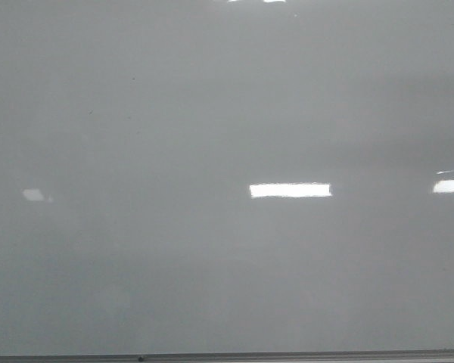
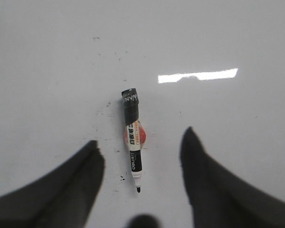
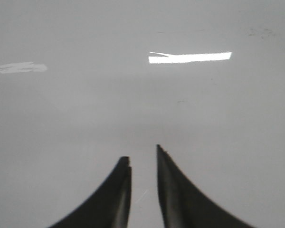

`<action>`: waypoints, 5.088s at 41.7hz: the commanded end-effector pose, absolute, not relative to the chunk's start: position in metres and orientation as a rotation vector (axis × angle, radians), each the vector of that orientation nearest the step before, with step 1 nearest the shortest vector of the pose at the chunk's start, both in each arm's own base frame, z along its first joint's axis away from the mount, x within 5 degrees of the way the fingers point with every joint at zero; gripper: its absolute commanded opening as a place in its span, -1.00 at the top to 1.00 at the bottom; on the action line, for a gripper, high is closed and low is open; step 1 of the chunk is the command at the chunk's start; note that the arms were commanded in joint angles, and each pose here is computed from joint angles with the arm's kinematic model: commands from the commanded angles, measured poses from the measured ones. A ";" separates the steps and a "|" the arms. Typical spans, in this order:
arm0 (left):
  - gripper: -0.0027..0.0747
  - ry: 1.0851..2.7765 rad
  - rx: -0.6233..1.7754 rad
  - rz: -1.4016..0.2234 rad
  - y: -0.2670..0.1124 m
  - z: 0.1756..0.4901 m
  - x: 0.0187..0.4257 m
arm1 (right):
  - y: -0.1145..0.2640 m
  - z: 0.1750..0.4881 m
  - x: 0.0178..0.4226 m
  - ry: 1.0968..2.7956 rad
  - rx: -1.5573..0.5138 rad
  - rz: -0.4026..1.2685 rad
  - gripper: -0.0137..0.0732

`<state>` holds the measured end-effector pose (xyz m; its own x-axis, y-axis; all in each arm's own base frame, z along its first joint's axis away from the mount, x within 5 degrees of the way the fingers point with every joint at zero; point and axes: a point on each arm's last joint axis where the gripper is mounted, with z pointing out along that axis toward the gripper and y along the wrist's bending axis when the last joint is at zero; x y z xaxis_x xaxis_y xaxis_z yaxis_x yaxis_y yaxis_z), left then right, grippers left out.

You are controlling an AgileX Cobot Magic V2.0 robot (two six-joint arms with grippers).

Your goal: Write number 7 on whiteboard

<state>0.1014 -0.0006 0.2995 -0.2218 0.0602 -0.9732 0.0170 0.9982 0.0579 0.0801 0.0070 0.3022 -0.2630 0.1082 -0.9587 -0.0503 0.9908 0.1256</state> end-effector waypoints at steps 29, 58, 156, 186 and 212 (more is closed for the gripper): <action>-0.80 2.327 0.024 0.004 -0.004 0.263 0.217 | 0.007 0.317 0.082 1.769 0.041 0.160 -0.82; -0.75 2.230 0.084 0.029 -0.005 0.231 0.294 | 0.008 0.315 0.081 1.794 0.040 0.160 -0.82; 0.98 1.681 1.614 -0.399 -0.201 0.312 0.118 | 0.178 0.358 0.143 1.870 -1.361 0.838 -0.75; 0.12 1.817 1.512 -0.392 -0.187 0.312 0.130 | 0.181 0.353 0.149 1.879 -1.356 0.820 0.84; 0.63 1.644 1.337 -0.498 -0.087 0.354 0.049 | 0.181 0.359 0.161 1.826 -1.242 0.735 0.84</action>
